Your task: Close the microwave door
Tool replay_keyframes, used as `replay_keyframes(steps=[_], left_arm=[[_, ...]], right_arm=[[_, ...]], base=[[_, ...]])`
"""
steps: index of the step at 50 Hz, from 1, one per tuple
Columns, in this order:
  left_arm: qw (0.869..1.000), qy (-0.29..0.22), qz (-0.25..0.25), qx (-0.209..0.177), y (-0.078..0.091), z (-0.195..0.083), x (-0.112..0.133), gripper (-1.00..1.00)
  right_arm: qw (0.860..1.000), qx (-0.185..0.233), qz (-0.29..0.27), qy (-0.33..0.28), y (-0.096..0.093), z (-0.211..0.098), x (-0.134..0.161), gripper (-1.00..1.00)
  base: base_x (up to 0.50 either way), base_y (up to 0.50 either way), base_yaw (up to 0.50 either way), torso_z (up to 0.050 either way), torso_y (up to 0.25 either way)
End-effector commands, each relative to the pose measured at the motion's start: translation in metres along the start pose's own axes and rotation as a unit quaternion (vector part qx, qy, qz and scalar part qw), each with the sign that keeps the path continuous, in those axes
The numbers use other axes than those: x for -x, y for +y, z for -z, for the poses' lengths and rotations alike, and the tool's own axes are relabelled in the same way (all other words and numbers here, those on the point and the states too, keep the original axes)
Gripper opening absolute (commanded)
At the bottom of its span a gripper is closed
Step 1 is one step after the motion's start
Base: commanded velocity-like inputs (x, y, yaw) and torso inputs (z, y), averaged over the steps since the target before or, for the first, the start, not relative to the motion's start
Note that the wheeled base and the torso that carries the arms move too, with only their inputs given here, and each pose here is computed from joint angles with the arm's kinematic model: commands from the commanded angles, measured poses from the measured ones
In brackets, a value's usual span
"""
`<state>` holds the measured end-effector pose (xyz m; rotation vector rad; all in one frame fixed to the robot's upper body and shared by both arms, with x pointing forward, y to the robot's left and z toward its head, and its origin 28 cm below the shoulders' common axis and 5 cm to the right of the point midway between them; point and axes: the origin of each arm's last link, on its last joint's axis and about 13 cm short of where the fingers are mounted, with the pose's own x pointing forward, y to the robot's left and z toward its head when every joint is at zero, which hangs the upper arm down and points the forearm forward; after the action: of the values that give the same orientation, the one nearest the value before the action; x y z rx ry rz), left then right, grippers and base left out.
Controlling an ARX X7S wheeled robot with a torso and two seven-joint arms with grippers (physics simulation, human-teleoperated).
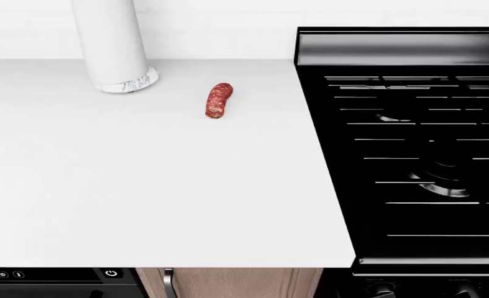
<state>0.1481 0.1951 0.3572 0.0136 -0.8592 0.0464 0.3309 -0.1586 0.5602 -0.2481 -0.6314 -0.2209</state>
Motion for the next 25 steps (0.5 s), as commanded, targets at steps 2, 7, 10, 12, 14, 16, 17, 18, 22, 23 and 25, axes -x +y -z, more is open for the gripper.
replay_keyframes(steps=[2,7,10,12,14,16,17,18,22,23,25], left_arm=[[1.0,0.003,0.002,-0.004,-0.0008,0.002,0.0006,1.0],[1.0,0.005,0.002,-0.005,-0.0005,0.0042,0.0016,1.0],[1.0,0.004,0.002,-0.006,-0.0005,0.0032,0.0017,1.0],[1.0,0.004,0.002,-0.006,-0.0007,0.0038,0.0016,1.0],[1.0,0.005,0.003,-0.006,-0.0011,0.0041,0.0015,1.0],[1.0,0.005,0.003,-0.006,-0.0012,0.0038,0.0016,1.0],[1.0,0.005,0.003,-0.006,-0.0012,0.0039,0.0017,1.0],[1.0,0.005,0.003,-0.006,-0.0012,0.0045,0.0018,1.0],[1.0,0.006,0.003,-0.006,-0.0008,0.0051,0.0019,1.0],[1.0,0.006,0.003,-0.006,-0.0007,0.0051,0.0019,1.0],[1.0,0.006,0.002,-0.006,-0.0005,0.0059,0.0018,1.0]], right_arm=[[1.0,-0.01,-0.001,0.015,-0.0072,0.0079,0.0001,1.0],[1.0,-0.004,-0.005,0.022,-0.0079,0.0093,0.0004,1.0],[1.0,0.002,-0.009,0.027,-0.0088,0.009,0.0007,1.0],[1.0,0.001,-0.009,0.028,-0.0094,0.0089,0.0008,1.0],[0.999,-0.002,-0.008,0.033,-0.0104,0.0101,0.001,1.0],[0.999,-0.002,-0.008,0.036,-0.0106,0.0118,0.0011,1.0],[0.999,-0.003,-0.008,0.038,-0.0104,0.0124,0.0011,1.0],[0.999,-0.002,-0.011,0.04,-0.0095,0.0135,0.0012,1.0],[0.999,-0.008,-0.015,0.041,-0.0089,0.0138,0.0012,1.0],[0.999,-0.008,-0.015,0.041,-0.0089,0.0137,0.0012,1.0],[0.999,-0.009,-0.017,0.039,-0.0087,0.0127,0.0011,1.0]], base=[[0.0,0.0,0.0,0.0,0.0],[0.0,0.0,0.0,0.0,0.0],[0.0,0.0,0.0,0.0,0.0],[0.0,0.0,0.0,0.0,0.0],[0.0,0.0,0.0,0.0,0.0],[0.0,0.0,0.0,0.0,0.0],[0.0,0.0,0.0,0.0,0.0],[0.0,0.0,0.0,0.0,0.0],[0.0,0.0,0.0,0.0,0.0],[0.0,0.0,0.0,0.0,0.0],[0.0,0.0,0.0,0.0,0.0]])
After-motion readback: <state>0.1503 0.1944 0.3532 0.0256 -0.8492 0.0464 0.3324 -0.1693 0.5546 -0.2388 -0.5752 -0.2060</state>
